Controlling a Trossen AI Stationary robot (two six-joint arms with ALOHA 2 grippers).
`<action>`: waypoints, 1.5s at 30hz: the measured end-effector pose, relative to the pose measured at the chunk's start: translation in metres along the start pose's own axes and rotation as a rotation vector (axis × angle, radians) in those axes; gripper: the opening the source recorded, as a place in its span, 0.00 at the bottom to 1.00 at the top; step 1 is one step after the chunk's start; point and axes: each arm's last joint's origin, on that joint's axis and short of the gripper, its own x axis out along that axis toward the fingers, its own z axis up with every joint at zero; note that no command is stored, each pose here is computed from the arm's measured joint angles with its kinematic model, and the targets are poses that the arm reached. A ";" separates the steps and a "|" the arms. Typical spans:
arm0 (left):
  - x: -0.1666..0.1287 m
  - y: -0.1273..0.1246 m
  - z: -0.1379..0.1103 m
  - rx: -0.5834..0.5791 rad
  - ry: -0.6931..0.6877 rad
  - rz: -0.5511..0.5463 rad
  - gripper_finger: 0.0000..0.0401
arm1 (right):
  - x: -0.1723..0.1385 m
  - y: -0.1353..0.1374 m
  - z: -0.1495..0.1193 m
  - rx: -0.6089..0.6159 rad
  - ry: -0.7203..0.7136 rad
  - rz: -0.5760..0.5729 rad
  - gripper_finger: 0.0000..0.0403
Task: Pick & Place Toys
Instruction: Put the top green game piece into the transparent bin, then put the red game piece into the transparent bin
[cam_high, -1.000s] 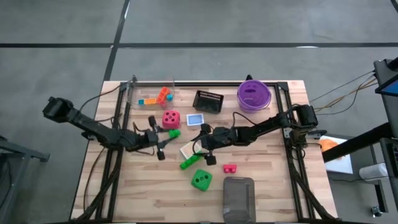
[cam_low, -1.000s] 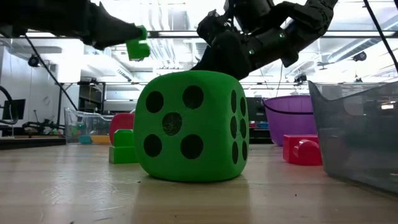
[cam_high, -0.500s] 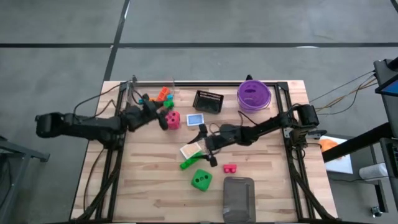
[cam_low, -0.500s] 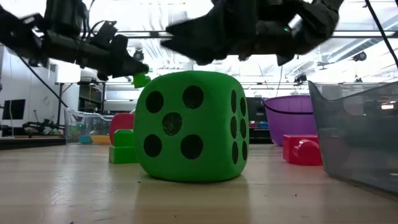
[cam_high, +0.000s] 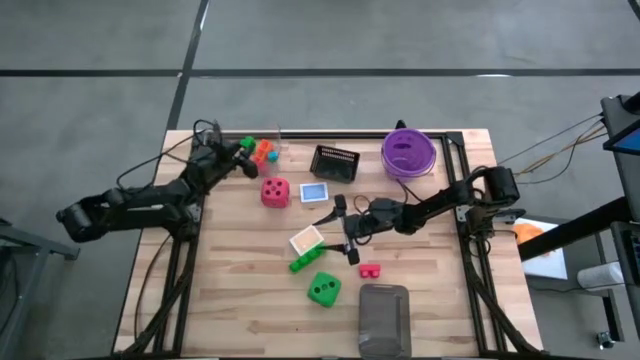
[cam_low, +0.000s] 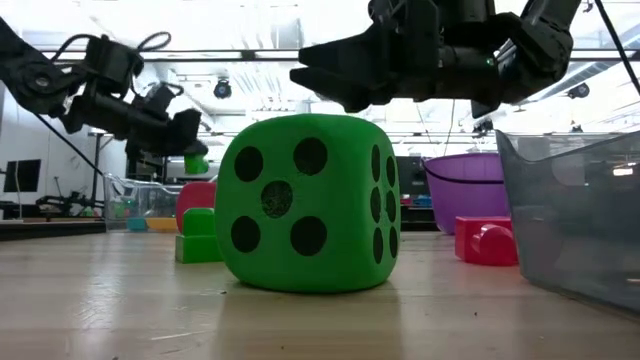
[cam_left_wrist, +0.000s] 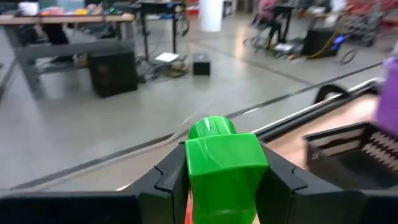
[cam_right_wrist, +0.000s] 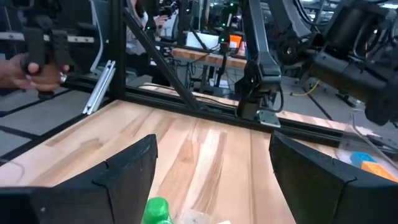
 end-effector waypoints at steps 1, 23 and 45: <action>0.001 0.002 -0.002 0.002 0.019 0.013 0.32 | 0.000 0.000 0.000 0.000 -0.002 0.000 0.75; 0.010 0.007 -0.015 -0.089 0.098 0.066 0.91 | -0.002 0.000 0.000 0.018 0.008 -0.002 0.75; -0.052 -0.094 0.003 0.057 -0.050 -0.883 0.58 | -0.030 0.018 0.002 0.151 0.545 0.024 0.75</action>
